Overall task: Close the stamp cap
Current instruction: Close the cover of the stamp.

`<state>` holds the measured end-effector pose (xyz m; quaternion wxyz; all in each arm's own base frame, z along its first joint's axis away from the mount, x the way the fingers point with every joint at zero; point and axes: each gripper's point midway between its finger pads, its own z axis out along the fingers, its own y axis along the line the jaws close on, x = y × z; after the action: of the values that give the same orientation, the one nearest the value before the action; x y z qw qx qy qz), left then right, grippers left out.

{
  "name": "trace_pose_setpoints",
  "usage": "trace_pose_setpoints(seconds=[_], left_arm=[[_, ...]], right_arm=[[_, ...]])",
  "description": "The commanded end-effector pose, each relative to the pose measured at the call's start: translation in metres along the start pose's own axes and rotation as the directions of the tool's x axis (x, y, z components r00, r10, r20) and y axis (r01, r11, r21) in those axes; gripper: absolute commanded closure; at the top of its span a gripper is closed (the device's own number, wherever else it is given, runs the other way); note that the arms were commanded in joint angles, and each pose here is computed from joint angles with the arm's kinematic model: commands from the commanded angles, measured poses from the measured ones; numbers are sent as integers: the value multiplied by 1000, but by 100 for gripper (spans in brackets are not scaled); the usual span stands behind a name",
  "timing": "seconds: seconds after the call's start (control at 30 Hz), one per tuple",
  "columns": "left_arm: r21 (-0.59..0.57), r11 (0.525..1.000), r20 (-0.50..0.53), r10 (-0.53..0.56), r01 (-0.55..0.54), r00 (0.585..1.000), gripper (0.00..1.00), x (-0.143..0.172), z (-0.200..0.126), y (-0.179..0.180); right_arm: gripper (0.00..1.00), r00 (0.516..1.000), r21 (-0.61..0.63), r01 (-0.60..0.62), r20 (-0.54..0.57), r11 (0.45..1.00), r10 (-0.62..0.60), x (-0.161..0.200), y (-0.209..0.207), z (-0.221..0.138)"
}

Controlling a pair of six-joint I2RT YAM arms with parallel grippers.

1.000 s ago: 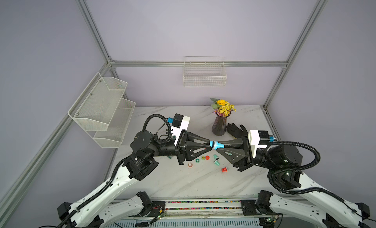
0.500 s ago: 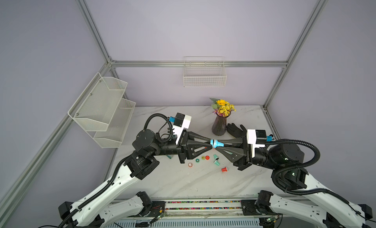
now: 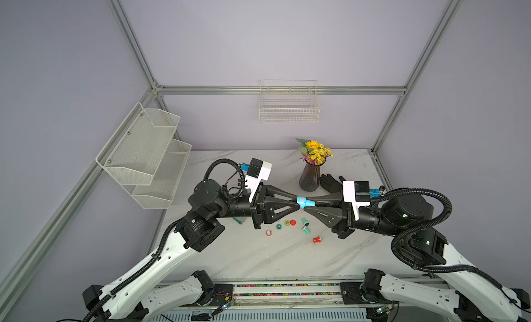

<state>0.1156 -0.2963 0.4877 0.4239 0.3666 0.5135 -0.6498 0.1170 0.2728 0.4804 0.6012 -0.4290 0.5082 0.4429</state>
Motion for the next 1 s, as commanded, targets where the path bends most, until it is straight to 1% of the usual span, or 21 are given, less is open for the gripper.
trace_pose_setpoints(seconds=[0.0, 0.2, 0.3, 0.33, 0.37, 0.57, 0.7, 0.8, 0.87, 0.97], left_arm=[[59, 997, -17, 46, -45, 999, 80, -4, 3, -13], [43, 998, -53, 39, -37, 998, 81, 4, 3, -6], [45, 999, -85, 26, -23, 996, 82, 11, 2, -1], [48, 999, -96, 21, -17, 995, 82, 13, 2, 0], [55, 998, -108, 16, -10, 994, 83, 15, 2, 1], [79, 996, -165, -29, 42, 986, 83, 26, 8, 8], [74, 995, -179, -46, 60, 983, 83, 30, 10, 13], [60, 997, -179, -44, 56, 983, 84, 32, 9, 16], [37, 999, -180, -32, 40, 983, 84, 34, 7, 19], [22, 1000, -190, -17, 21, 982, 85, 36, 6, 20]], right_arm=[[100, 987, 42, -15, -161, 999, 21, 43, -12, 11], [100, 971, 28, 0, -237, 1000, 6, 59, -13, 16], [100, 964, 2, 22, -265, 1000, -20, 63, -11, 17], [100, 953, -12, 24, -301, 1000, -26, 71, -8, 15], [100, 950, -21, 33, -311, 999, -38, 72, -8, 14], [100, 935, -2, 81, -346, 997, -77, 78, -16, 17], [100, 927, -2, 131, -354, 991, -123, 83, -20, 20], [100, 932, 35, 104, -352, 994, -85, 83, -27, 27], [100, 936, 49, 62, -351, 997, -41, 84, -29, 33], [100, 955, 28, -51, -292, 998, 57, 79, -22, 43]])
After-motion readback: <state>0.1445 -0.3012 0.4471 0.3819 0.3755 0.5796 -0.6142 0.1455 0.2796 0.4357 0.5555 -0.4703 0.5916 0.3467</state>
